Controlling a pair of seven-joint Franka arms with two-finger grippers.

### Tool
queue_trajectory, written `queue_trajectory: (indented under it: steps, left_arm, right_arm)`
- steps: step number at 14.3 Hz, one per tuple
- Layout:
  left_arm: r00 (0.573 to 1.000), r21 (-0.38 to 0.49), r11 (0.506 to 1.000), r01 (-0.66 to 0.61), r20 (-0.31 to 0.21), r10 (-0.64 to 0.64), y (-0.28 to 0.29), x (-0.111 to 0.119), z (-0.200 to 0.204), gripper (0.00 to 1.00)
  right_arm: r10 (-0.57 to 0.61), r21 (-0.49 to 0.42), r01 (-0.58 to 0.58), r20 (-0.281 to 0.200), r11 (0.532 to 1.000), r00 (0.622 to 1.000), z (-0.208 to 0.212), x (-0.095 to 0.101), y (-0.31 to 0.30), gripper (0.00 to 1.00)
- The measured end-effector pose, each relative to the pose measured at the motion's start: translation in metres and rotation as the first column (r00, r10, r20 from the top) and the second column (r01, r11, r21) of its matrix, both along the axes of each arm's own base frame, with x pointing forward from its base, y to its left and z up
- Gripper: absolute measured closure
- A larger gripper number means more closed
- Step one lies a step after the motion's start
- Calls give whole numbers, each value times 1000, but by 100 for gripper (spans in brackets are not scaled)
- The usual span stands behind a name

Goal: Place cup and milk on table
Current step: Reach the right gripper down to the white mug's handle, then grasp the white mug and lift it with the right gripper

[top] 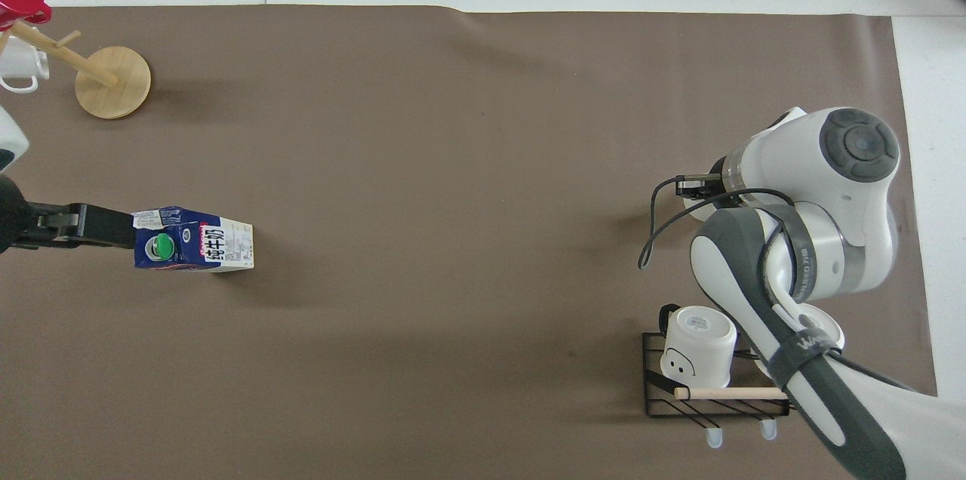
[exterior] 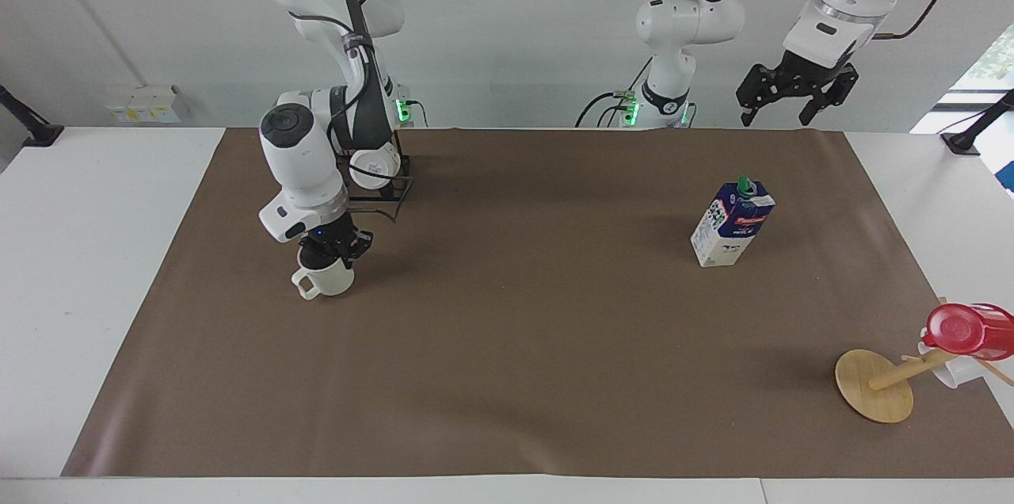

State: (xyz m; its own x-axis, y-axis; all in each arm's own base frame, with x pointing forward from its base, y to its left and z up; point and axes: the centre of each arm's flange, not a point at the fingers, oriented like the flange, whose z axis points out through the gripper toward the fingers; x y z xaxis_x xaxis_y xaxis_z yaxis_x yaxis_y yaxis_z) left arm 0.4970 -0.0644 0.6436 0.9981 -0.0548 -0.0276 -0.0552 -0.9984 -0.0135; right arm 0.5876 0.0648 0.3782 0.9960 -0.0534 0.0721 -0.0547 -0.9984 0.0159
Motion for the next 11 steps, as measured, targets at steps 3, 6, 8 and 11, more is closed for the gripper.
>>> queue_trajectory:
  steps: [3, 6, 8, 11]
  left_arm:
    - [1000, 0, 1000, 0, 0, 0, 0, 0, 0, 0]
    - [1000, 0, 1000, 0, 0, 0, 0, 0, 0, 0]
    - [1000, 0, 1000, -1, 0, 1, 0, 0, 0, 0]
    - [1000, 0, 1000, -1, 0, 1, 1, 0, 0, 0]
  right_arm:
    - [-41, 5, 41, -5, 999, 999, 34, -3, 22, 96]
    - [-85, 10, 85, -11, 996, 996, 57, -7, 68, 96]
    - [-105, 15, 105, -8, 994, 994, 60, -14, 98, 96]
    - [-126, 23, 126, -4, 992, 992, 62, -25, 137, 96]
